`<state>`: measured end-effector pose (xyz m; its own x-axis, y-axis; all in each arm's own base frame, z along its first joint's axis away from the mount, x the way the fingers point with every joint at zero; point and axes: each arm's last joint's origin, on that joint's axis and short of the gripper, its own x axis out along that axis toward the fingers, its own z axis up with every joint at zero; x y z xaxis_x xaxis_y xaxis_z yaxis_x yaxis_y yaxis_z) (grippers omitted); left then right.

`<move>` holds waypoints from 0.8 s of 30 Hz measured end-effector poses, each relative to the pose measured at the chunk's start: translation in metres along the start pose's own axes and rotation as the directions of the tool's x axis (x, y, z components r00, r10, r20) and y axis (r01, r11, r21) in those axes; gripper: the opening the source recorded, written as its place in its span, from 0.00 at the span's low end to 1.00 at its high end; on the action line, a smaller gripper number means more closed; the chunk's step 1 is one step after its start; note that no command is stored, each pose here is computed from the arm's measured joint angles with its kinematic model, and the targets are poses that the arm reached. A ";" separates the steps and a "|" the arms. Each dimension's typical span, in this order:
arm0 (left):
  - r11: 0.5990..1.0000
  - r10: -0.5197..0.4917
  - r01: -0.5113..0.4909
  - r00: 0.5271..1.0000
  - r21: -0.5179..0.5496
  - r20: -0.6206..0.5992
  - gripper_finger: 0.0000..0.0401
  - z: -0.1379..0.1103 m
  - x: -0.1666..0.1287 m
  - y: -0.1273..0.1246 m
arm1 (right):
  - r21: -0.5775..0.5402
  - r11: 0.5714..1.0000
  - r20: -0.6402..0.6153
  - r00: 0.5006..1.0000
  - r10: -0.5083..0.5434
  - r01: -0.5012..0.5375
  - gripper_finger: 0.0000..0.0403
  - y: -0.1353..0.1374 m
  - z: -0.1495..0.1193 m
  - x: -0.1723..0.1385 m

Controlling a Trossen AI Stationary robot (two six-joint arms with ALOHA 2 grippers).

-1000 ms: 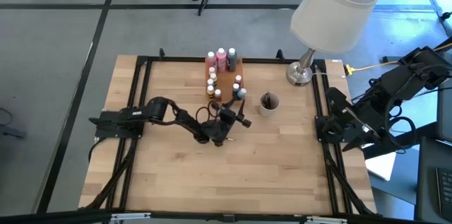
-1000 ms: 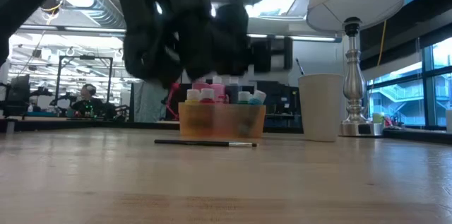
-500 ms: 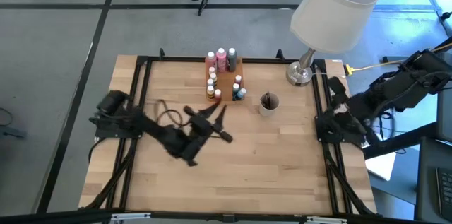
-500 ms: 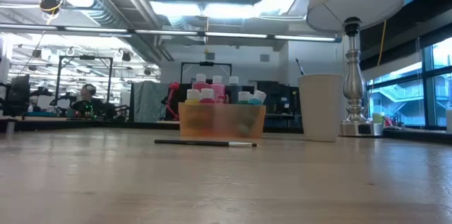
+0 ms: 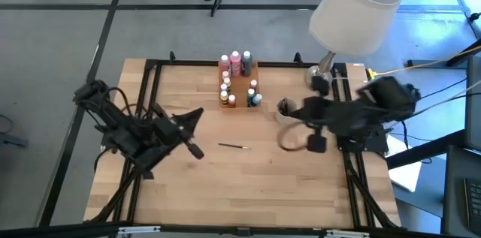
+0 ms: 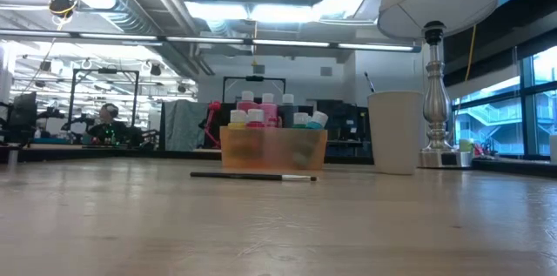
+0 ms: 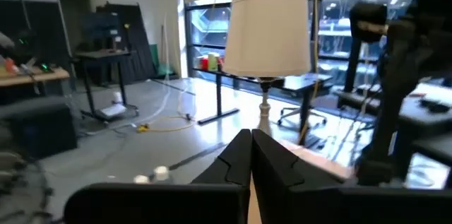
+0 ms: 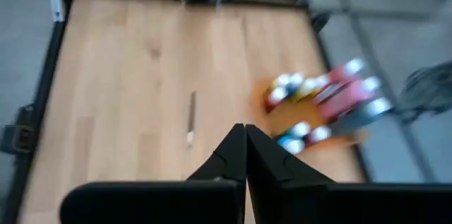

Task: Pick & Place Paint Supplies
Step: Put the black paint brush into the light brown cup

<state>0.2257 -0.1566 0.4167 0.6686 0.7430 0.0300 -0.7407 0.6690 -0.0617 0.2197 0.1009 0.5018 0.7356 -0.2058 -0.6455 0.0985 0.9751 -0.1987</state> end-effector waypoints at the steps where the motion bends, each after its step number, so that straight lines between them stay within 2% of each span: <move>1: 1.000 0.002 -0.002 1.000 0.019 -0.003 0.01 0.003 0.000 0.003 | 0.023 1.000 -0.031 0.999 0.016 -0.016 0.01 -0.001 0.002 0.009; 4: 0.994 0.018 -0.017 1.000 0.106 -0.010 0.00 0.007 0.003 0.009 | 0.063 0.992 -0.123 0.986 0.116 -0.109 0.01 -0.006 0.007 0.033; 7: 0.981 0.048 -0.045 0.999 0.190 -0.014 0.01 0.005 0.010 0.015 | 0.063 0.994 -0.157 0.983 0.097 -0.088 0.00 -0.021 0.010 0.049; 13: 0.986 0.120 -0.117 0.992 0.119 -0.024 0.00 -0.009 0.023 0.033 | 0.056 0.998 -0.214 0.977 0.011 0.001 0.00 -0.081 0.007 0.069; 17: 0.990 0.139 -0.138 0.990 0.034 -0.022 0.00 -0.009 0.026 0.040 | 0.132 0.990 -0.244 0.966 0.085 -0.054 0.00 -0.134 -0.002 0.079; 21: 0.983 0.163 -0.160 0.986 0.090 -0.021 0.00 -0.009 0.032 0.042 | 0.197 0.970 -0.279 0.941 0.194 -0.141 0.00 -0.173 -0.017 0.103; 24: 0.975 0.181 -0.177 0.983 0.133 -0.020 0.00 -0.009 0.036 0.043 | 0.224 0.958 -0.332 0.910 0.248 -0.180 0.00 -0.188 -0.029 0.130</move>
<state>0.2186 -0.1010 0.4059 0.5243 0.8515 -0.0012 -0.8496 0.5232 0.0671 0.2775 -0.1112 0.4338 0.4708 0.0276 -0.8818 0.1126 0.9895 0.0911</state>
